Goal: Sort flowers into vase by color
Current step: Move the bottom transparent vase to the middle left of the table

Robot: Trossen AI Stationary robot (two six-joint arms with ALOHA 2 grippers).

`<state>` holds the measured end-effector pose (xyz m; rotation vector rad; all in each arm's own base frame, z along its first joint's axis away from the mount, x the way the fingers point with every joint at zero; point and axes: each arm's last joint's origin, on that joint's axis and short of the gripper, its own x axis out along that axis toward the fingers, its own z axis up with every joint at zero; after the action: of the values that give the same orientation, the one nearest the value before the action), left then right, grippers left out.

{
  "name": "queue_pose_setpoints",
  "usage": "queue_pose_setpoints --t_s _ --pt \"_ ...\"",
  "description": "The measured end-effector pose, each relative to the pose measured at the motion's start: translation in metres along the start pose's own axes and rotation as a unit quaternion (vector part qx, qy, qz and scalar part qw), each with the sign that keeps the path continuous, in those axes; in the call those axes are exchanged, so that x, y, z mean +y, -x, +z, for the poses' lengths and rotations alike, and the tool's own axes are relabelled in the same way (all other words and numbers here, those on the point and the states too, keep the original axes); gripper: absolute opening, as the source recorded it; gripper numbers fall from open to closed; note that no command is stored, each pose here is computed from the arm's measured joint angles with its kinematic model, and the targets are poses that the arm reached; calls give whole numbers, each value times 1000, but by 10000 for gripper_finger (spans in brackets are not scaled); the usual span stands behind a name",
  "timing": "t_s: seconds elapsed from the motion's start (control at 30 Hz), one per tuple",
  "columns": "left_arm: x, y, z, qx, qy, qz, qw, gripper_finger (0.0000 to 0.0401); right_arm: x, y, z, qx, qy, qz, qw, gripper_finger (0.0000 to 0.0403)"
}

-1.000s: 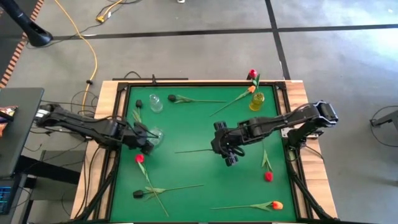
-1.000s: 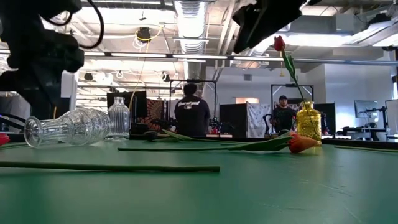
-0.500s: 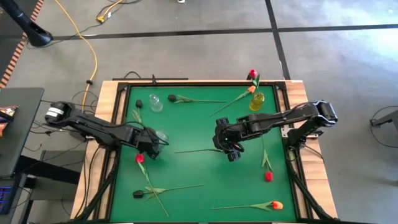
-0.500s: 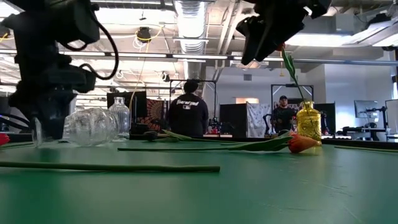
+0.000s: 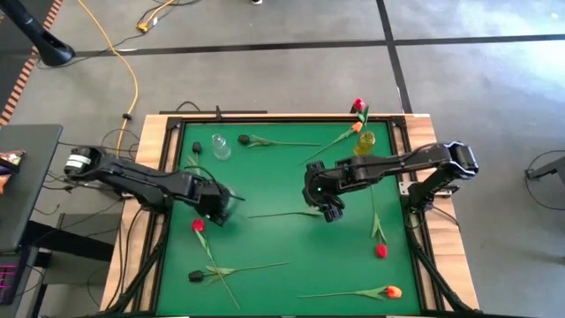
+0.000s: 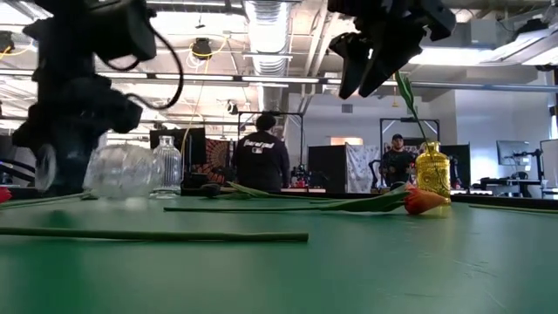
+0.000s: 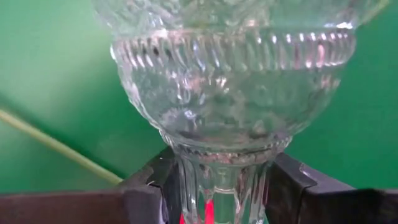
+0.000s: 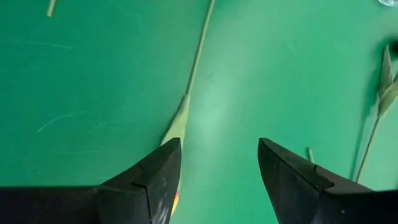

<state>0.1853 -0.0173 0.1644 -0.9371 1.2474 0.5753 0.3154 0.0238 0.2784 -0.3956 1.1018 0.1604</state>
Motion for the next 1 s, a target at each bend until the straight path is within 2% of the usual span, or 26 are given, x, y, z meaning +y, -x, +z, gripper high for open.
queue_pose_setpoints --t_s 0.1,0.2,0.33,0.43,0.57,0.63,0.73,1.0 --pt "-1 15 6 -5 15 -56 998 145 -4 0 -2 2 -6 -3 1000 240" --pt "-3 33 10 6 25 -143 989 145 -7 -1 -3 3 -11 -5 1000 240" --pt "2 53 7 99 36 -245 964 165 -9 -1 -3 4 -10 -6 1000 240" --pt "6 63 3 168 63 -287 941 168 -10 -1 -4 4 9 -6 1000 240" --pt "9 72 2 222 137 -307 915 153 -11 -1 -4 3 22 -8 1000 240" --pt "11 74 4 252 191 -303 899 151 -12 -1 -4 3 20 -9 1000 240" --pt "16 72 8 288 242 -295 878 153 -13 -1 -4 2 19 -10 1000 240" --pt "27 60 30 335 326 -277 840 152 -14 -1 -1 -14 18 -18 1000 240"
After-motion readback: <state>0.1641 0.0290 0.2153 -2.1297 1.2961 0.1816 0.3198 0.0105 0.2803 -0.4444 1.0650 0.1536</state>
